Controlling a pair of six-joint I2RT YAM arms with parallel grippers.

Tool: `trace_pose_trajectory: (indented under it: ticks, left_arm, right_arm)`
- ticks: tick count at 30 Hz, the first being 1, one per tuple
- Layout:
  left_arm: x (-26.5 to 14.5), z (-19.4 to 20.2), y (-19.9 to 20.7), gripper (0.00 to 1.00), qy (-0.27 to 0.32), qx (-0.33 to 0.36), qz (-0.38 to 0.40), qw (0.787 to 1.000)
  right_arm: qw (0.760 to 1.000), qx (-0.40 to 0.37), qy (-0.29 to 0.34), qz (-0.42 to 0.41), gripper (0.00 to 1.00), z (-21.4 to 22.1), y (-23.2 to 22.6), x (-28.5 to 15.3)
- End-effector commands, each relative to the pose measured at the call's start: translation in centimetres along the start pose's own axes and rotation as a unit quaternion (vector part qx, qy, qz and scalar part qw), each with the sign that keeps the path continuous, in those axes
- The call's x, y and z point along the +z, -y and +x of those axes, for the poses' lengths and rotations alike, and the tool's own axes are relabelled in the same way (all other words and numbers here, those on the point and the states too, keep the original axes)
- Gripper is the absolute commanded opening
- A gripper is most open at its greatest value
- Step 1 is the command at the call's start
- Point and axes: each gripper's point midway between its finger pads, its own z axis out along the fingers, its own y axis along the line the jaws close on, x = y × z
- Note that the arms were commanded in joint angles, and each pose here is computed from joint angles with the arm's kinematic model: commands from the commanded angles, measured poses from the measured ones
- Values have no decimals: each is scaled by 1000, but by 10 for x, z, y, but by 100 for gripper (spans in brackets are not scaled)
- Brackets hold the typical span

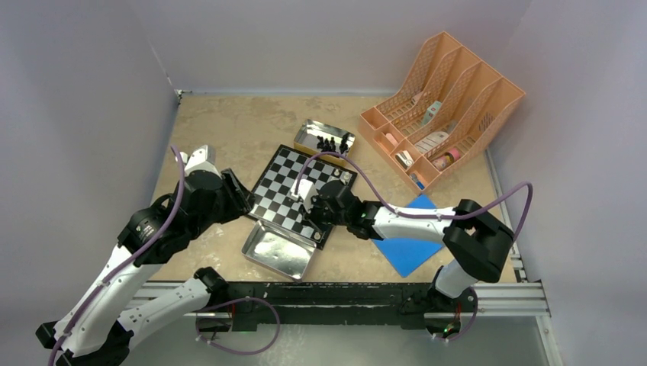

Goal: Set up the chess pieces on the board
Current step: Place the chess piece on the chessboard.

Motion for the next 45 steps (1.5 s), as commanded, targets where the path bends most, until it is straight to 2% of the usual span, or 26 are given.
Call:
trace_pose_trajectory:
  ticks: [1, 14, 40, 45]
  left_arm:
    - [1, -10, 11, 46, 20, -2, 19, 1000]
    - [-3, -15, 11, 46, 28, 3, 20, 999]
    - [-10, -18, 7, 47, 31, 3, 15, 999]
    - [-11, -18, 6, 47, 32, 2, 14, 999]
  right_arm:
    - [1000, -9, 17, 6, 1, -8, 3, 4]
    - [998, -63, -28, 2, 2, 9, 8, 9]
    - [996, -77, -24, -25, 3, 7, -4, 19]
    - [996, -76, -27, -25, 7, 7, -4, 21]
